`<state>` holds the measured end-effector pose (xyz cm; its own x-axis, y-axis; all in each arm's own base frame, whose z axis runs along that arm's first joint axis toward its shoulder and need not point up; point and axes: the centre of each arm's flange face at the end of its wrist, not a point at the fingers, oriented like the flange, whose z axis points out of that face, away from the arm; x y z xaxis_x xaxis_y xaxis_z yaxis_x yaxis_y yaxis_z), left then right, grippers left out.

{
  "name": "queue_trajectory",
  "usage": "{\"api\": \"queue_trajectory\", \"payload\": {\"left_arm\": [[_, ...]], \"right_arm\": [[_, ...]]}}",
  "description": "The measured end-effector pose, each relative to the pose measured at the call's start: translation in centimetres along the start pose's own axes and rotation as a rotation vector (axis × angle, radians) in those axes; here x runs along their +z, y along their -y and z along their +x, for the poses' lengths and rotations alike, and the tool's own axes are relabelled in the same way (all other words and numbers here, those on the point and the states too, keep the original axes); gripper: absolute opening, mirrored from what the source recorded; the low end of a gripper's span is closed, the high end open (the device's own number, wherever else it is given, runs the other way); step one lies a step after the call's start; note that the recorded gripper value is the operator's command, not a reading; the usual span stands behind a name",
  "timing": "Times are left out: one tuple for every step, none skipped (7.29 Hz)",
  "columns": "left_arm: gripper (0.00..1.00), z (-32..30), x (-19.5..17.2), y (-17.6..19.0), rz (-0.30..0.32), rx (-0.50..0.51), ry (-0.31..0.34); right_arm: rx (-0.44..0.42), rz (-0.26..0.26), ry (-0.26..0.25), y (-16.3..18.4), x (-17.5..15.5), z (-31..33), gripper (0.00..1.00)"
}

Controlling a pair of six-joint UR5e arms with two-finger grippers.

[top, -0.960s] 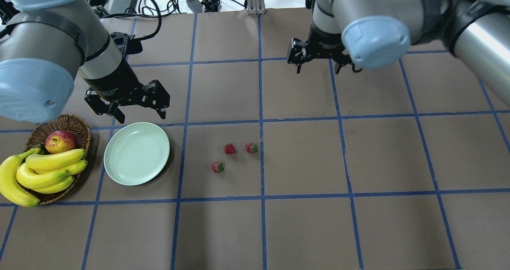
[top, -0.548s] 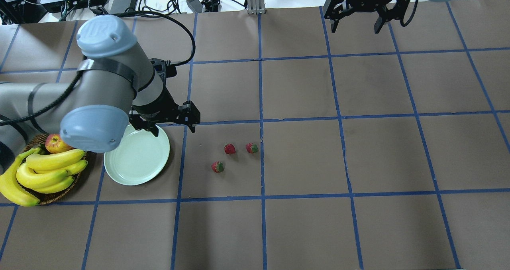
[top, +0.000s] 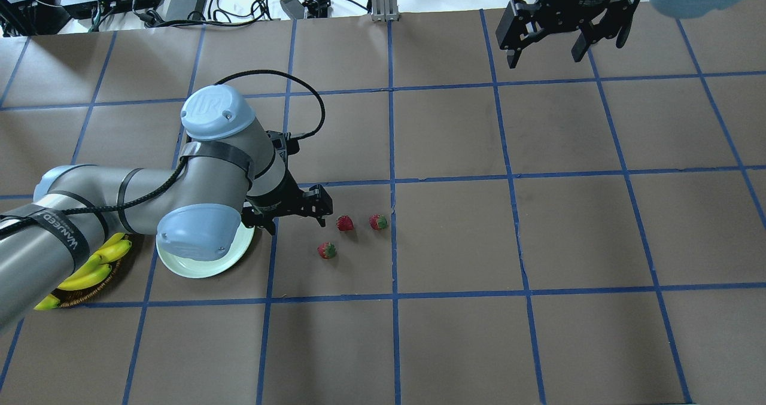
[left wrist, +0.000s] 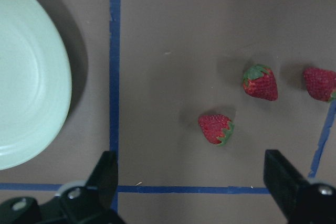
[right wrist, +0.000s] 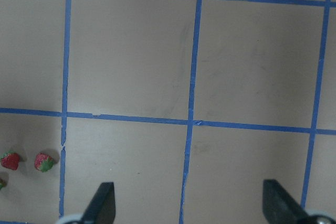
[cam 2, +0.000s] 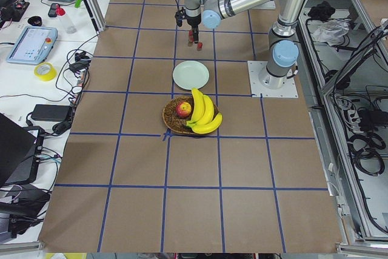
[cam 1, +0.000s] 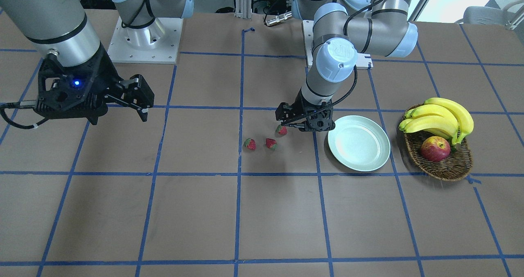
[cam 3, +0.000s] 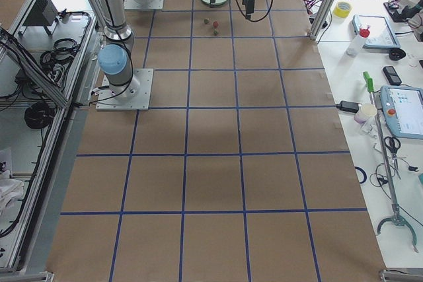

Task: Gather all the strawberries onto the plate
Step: 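Raise the right arm away while the left gripper reaches a strawberry, then grasp a strawberry with the left gripper and drop it onto the plate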

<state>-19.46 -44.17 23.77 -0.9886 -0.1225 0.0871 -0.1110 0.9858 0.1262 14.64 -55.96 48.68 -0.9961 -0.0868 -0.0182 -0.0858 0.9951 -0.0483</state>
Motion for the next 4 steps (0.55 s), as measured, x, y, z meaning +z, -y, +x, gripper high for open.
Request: {"api": "queue_trajectory", "payload": {"left_arm": [[0.96, 0.0, 1.5, -0.2, -0.022, -0.008, -0.014], [0.95, 0.0, 2.9, -0.2, -0.043, -0.013, -0.019], [0.95, 0.1, 4.0, -0.1, -0.056, -0.014, -0.024], [0.93, 0.2, 5.0, 0.0, -0.065, -0.013, -0.029]], "right_arm": [[-0.004, -0.004, 0.0, -0.3, 0.3, 0.0, 1.0], [-0.006, -0.003, -0.007, -0.5, 0.2, 0.0, 1.0], [-0.006, -0.001, -0.012, -0.6, 0.0, 0.1, 1.0], [-0.006, 0.001, -0.014, -0.7, 0.0, 0.1, 1.0]]}}
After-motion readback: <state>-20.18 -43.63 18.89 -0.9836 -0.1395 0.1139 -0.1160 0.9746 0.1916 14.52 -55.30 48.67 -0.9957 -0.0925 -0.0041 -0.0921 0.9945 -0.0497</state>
